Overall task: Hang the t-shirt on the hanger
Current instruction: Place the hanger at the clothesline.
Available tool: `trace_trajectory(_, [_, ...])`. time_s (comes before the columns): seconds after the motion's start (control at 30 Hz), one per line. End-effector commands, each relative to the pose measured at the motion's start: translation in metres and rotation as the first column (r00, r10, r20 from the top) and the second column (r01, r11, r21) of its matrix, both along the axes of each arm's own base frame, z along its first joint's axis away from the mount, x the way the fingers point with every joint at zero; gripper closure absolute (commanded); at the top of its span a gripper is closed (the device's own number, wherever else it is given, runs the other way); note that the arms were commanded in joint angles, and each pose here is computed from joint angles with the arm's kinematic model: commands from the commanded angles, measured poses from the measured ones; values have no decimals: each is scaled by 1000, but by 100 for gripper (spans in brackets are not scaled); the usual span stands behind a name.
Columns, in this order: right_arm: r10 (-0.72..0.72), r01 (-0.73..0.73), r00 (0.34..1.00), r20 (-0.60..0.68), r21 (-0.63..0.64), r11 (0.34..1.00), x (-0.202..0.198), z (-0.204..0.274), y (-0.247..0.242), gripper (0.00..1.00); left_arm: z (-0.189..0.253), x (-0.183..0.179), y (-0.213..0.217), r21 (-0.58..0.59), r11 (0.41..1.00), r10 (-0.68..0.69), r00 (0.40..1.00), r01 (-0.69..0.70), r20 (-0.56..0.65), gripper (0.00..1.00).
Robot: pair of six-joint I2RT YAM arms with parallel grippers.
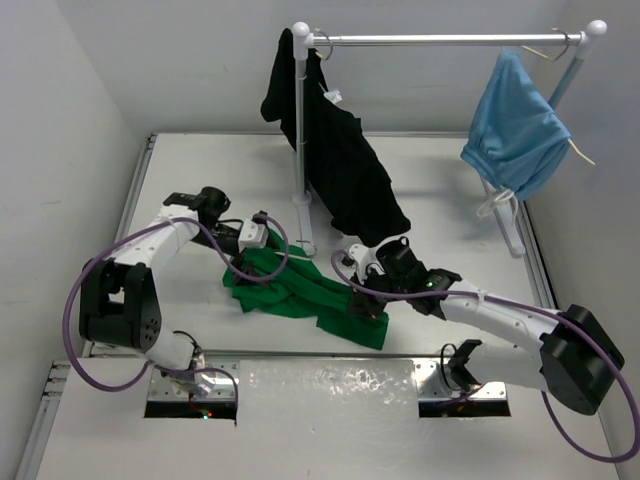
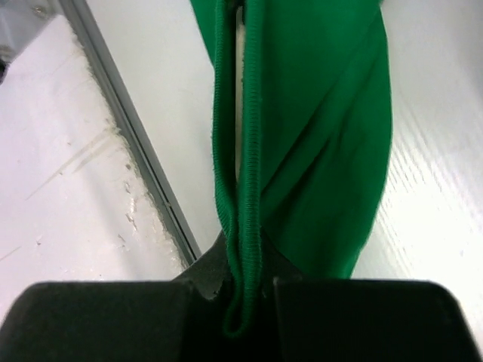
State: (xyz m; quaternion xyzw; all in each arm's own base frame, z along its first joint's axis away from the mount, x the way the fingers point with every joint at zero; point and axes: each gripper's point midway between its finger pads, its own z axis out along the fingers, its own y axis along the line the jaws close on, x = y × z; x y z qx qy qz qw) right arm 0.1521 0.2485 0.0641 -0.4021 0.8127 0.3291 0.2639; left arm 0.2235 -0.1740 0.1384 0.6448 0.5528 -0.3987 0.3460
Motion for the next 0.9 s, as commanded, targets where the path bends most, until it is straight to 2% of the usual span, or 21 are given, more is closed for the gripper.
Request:
trace_trajectory(0.0, [-67,67,998,-16,-9,998,-2,-3,-9,100,22,9,-8,-60,998,3,999,-1,34,0])
trace_trajectory(0.07, [-103,103,994,-23,-35,994,-4,-8,-17,100,24,16,-8,-48,998,50,999,-49,12,0])
trace_trajectory(0.1, [-121,120,992,-25,-50,992,-5,-11,-22,100,26,29,-9,-55,996,74,996,-71,57,0])
trace_trajectory(0.13, [-147,145,989,-18,-67,987,-5,-12,-28,100,28,32,-8,-33,991,132,991,-132,15,0])
trace_trajectory(0.17, [-171,169,985,-24,-76,983,-5,-13,-31,100,30,49,-8,-45,985,171,983,-168,73,0])
trace_trajectory(0.2, [-195,192,980,-25,-93,977,-6,-16,-37,100,32,58,-7,-41,976,216,973,-213,78,0])
trace_trajectory(0.23, [-234,233,972,-2,-111,966,-3,-16,-45,100,28,61,-2,-1,950,311,950,-311,30,0])
trace_trajectory(0.27, [-260,258,966,-5,-118,959,-3,-17,-48,100,37,81,-1,-31,930,366,925,-365,103,0])
trace_trajectory(0.3, [-274,271,962,-8,-127,954,-5,-20,-53,100,41,86,0,-30,900,436,898,-435,62,0])
trace_trajectory(0.33, [-303,299,953,-8,-138,944,-6,-20,-58,100,47,98,7,-29,870,492,863,-492,110,0])
trace_trajectory(0.5, [-398,380,915,-73,-179,907,-23,-36,-76,100,57,127,25,2,738,671,734,-675,109,0])
trace_trajectory(0.53, [-428,412,900,-87,-154,898,-25,-34,-77,100,57,130,28,-1,723,686,718,-690,116,0])
trace_trajectory(0.57, [-456,437,886,-89,-173,883,-28,-43,-85,100,54,134,32,10,696,712,692,-718,121,0])
trace_trajectory(0.63, [-501,475,860,-101,-204,856,-35,-48,-95,100,52,137,35,12,677,729,673,-735,125,0])
trace_trajectory(0.8, [-611,589,789,-62,-207,781,-36,-44,-118,100,52,140,36,14,661,744,659,-750,112,0])
trace_trajectory(0.87, [-655,641,753,-54,-158,751,-29,-34,-119,100,52,140,35,12,663,743,660,-748,111,0])
